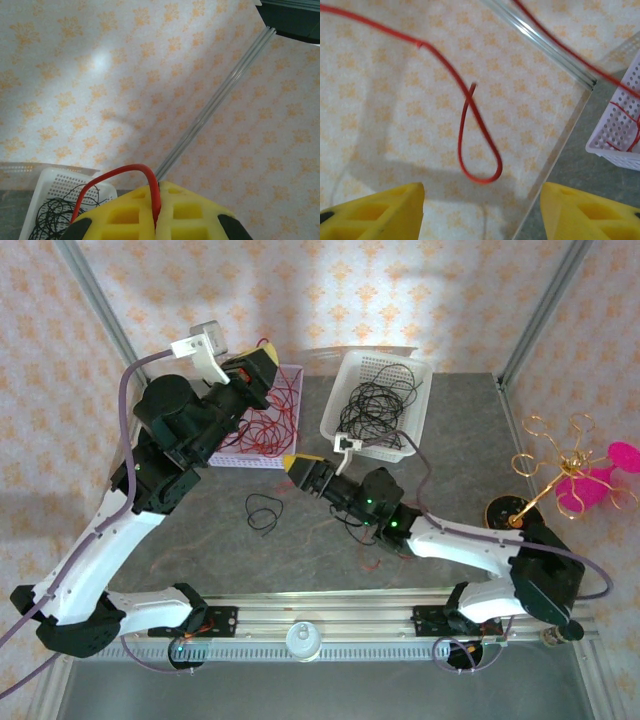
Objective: Untangle the cables
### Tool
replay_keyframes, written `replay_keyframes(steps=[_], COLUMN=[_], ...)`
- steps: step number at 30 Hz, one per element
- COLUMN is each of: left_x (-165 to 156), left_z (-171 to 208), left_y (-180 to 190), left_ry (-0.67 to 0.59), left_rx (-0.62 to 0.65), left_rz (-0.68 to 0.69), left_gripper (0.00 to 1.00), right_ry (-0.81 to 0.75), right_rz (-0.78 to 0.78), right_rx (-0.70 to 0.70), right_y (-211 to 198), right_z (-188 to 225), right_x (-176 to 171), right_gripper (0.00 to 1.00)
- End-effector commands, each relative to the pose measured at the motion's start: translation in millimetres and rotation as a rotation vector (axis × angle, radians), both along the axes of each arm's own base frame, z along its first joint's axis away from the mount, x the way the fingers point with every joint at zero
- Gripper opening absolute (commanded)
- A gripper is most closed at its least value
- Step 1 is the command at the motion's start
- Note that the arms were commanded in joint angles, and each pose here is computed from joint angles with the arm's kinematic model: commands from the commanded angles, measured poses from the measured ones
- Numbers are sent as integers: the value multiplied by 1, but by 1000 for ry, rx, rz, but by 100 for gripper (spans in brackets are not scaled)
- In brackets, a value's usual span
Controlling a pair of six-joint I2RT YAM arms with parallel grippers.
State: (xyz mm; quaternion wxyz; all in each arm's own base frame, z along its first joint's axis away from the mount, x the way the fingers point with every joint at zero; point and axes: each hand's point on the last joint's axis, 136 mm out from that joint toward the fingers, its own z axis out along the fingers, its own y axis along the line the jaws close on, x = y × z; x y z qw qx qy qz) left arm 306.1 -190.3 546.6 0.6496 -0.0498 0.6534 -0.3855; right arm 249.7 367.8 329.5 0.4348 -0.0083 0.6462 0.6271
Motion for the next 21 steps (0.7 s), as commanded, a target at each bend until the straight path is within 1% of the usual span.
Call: replay_keyframes(steps=[1,4,7,11,14,18,21], left_x=[-4,-3,-4,-4,-4,-2,0], left_z=[6,5,6,8,14,24,29], left_y=[-2,-3,-2,-1,1,7,10], left_ry=[-28,-25,-29,-37,-52,-72,-83], left_rx=[-18,-17,-19,-18,-9,11,27], left_rz=[-12,-12,-14,-5,9,46,74], left_gripper=[0,0,0,0,0,0,0], right_ry=[87,149,189,224,248,288,295], right_rz=[-87,-145,-165,-168,-165,-167,-163], right_rx=[116,145,133,91,19,-77,-144], right_y=[4,12,29,46,52,46,36], right_z=[15,9,0,-25,-60,-107,-132], right_x=[21,36,49,58,55,45,38], right_gripper=[62,60,58,46,35,24,19])
